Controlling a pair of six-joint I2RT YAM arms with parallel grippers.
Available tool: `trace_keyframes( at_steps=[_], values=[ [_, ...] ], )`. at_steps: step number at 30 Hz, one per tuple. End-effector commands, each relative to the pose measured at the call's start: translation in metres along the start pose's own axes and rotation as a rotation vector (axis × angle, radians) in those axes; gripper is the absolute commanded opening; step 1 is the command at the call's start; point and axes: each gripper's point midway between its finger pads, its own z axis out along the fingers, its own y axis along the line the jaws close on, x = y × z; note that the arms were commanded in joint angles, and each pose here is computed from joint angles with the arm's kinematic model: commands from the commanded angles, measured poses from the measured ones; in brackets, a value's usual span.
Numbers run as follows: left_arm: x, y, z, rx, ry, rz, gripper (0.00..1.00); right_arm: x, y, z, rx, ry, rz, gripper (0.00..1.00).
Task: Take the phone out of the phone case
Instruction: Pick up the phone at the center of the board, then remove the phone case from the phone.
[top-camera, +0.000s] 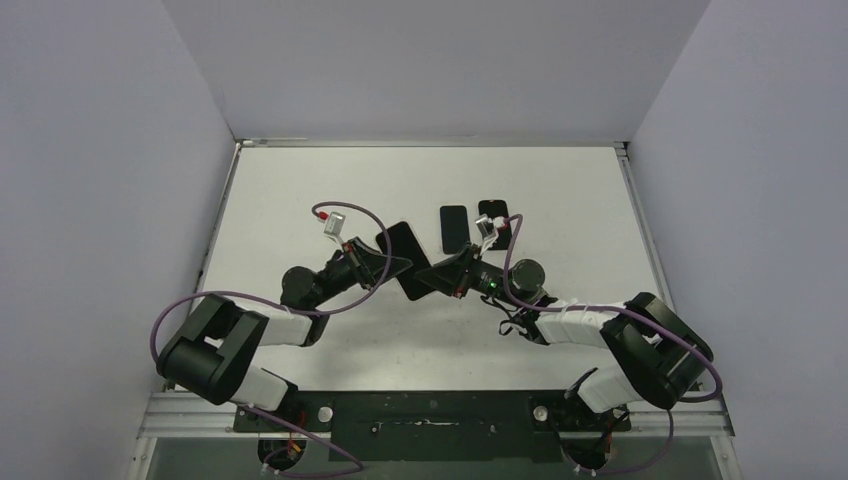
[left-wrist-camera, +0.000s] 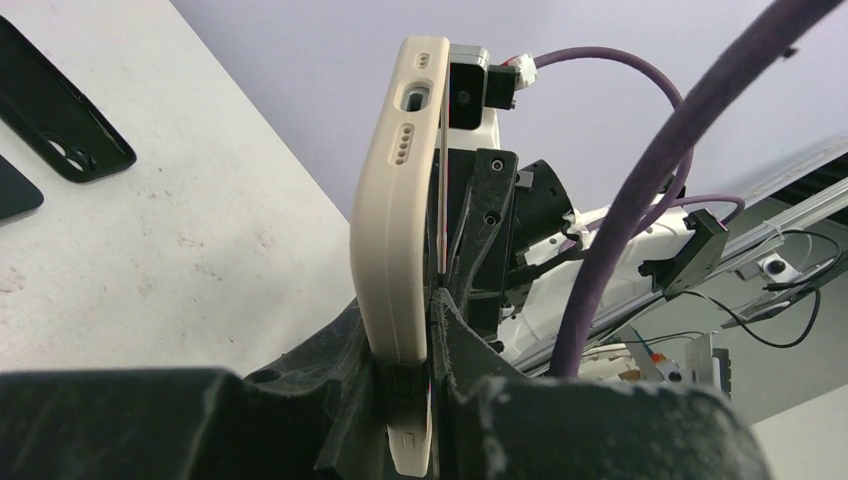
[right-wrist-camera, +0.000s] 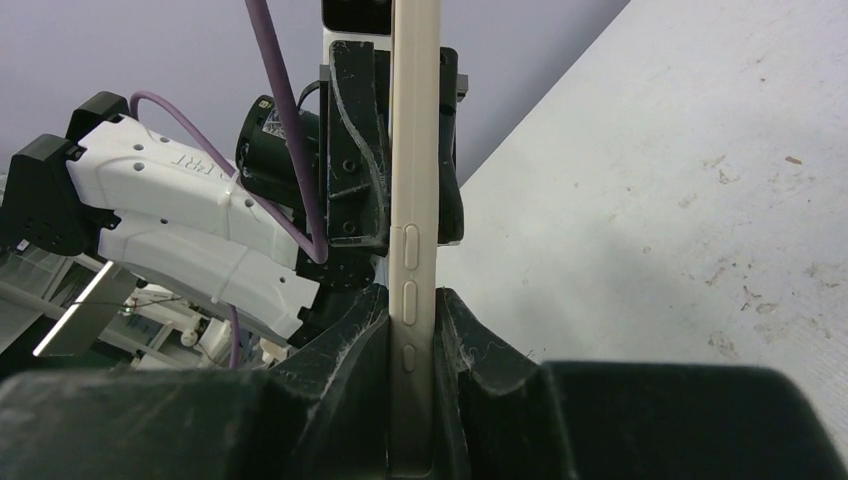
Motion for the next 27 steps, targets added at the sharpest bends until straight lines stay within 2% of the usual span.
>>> trace_keyframes(
  at_steps=[1, 4, 9, 11, 13, 16, 20, 27],
  values=[
    [-0.015, -0.051, 0.003, 0.218, -0.052, 0.117, 0.00, -0.028, 0.029, 0.010, -0.108, -0.078, -0.120, 0.06],
    [-0.019, -0.051, 0.001, 0.207, -0.085, 0.109, 0.00, -0.028, 0.023, 0.009, -0.076, -0.082, -0.128, 0.15],
    [-0.035, -0.045, -0.004, 0.146, -0.200, 0.075, 0.00, -0.027, 0.016, 0.003, -0.037, -0.098, -0.153, 0.50],
    [-0.044, -0.041, -0.005, 0.109, -0.257, 0.048, 0.00, -0.025, 0.013, 0.001, -0.020, -0.105, -0.167, 0.60],
    [-0.052, -0.041, -0.006, 0.088, -0.302, 0.036, 0.00, -0.024, 0.011, -0.001, -0.004, -0.114, -0.177, 0.67],
    [-0.062, -0.037, -0.008, 0.039, -0.365, 0.011, 0.00, -0.022, 0.010, -0.003, 0.004, -0.123, -0.186, 0.71],
    [-0.073, -0.036, -0.014, -0.009, -0.451, -0.019, 0.00, -0.017, 0.013, -0.001, -0.004, -0.132, -0.202, 0.72],
    [-0.072, -0.038, -0.019, -0.049, -0.497, -0.078, 0.00, -0.019, 0.036, 0.008, -0.096, -0.169, -0.224, 0.70]
  ],
)
